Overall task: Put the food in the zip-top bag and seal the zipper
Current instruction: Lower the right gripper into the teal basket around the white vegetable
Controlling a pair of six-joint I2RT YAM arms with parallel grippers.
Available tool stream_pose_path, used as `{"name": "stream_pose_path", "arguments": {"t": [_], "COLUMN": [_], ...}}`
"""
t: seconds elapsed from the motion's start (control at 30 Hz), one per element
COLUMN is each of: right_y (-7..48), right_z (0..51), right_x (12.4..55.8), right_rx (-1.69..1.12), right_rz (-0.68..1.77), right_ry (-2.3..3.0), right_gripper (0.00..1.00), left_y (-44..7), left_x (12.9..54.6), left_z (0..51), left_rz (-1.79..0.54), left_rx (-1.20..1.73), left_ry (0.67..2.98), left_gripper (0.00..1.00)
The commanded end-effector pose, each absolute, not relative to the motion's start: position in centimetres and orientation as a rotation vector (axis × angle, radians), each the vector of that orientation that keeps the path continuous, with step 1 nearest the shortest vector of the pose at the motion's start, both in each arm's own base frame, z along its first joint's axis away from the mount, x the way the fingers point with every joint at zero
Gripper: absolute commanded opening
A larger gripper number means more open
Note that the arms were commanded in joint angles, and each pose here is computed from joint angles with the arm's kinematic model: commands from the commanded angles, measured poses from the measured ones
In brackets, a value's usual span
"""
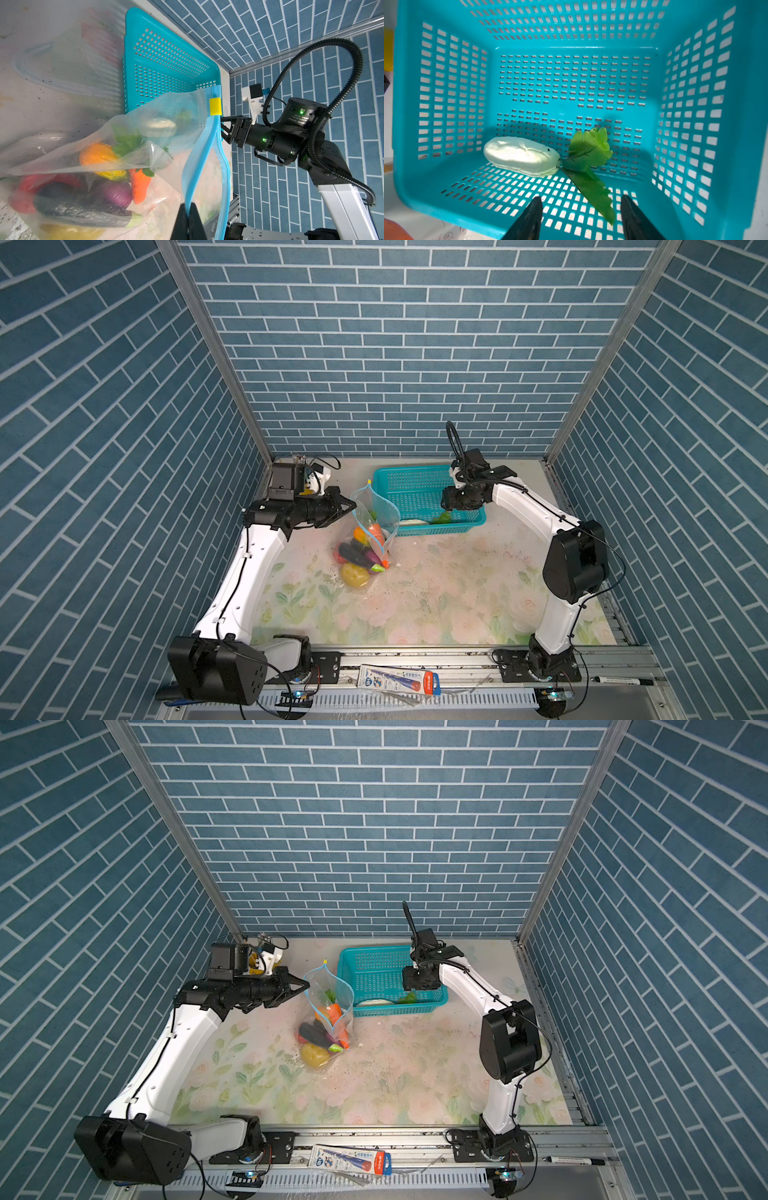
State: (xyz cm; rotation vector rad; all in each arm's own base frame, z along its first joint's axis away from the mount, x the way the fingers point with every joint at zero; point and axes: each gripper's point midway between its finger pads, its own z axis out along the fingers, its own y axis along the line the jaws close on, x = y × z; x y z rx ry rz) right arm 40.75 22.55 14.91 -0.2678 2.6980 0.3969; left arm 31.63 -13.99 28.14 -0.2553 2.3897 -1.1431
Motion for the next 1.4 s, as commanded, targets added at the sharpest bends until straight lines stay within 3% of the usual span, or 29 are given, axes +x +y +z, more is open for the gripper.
{"name": "stream_pose_path", "arguments": {"t": [0.0,0.33,0.87,1.37], "right_y": [21.4,19.8,22.1,25.3], "right_z": [14.9,12.1,8.8,8.0], "right_x": [40.6,40.6,40.3,38.0], "right_rx": [-0.146,-0.168,-0.112,-0.174], "right_rz": [0.43,0.443,0.644,0.816], "right_ry": [2.786,2.933,3.035,3.103], "right_gripper": [0.65,0.61,0.64,0.47], "left_y": [-13.8,-13.8,-13.9,-13.8], "left_x": [31.6,31.6,31.9,32.0], "left_z": [28.5,28.2,27.6,27.5], "left_rz": [-1.129,-1.133,-1.133,-1.132], "left_rx": [-0.23,-0.231,-0.233,-0.237], "left_ry": [2.369,2.375,2.386,2.388], "left_gripper": [0.0,0.0,0.0,0.0]}}
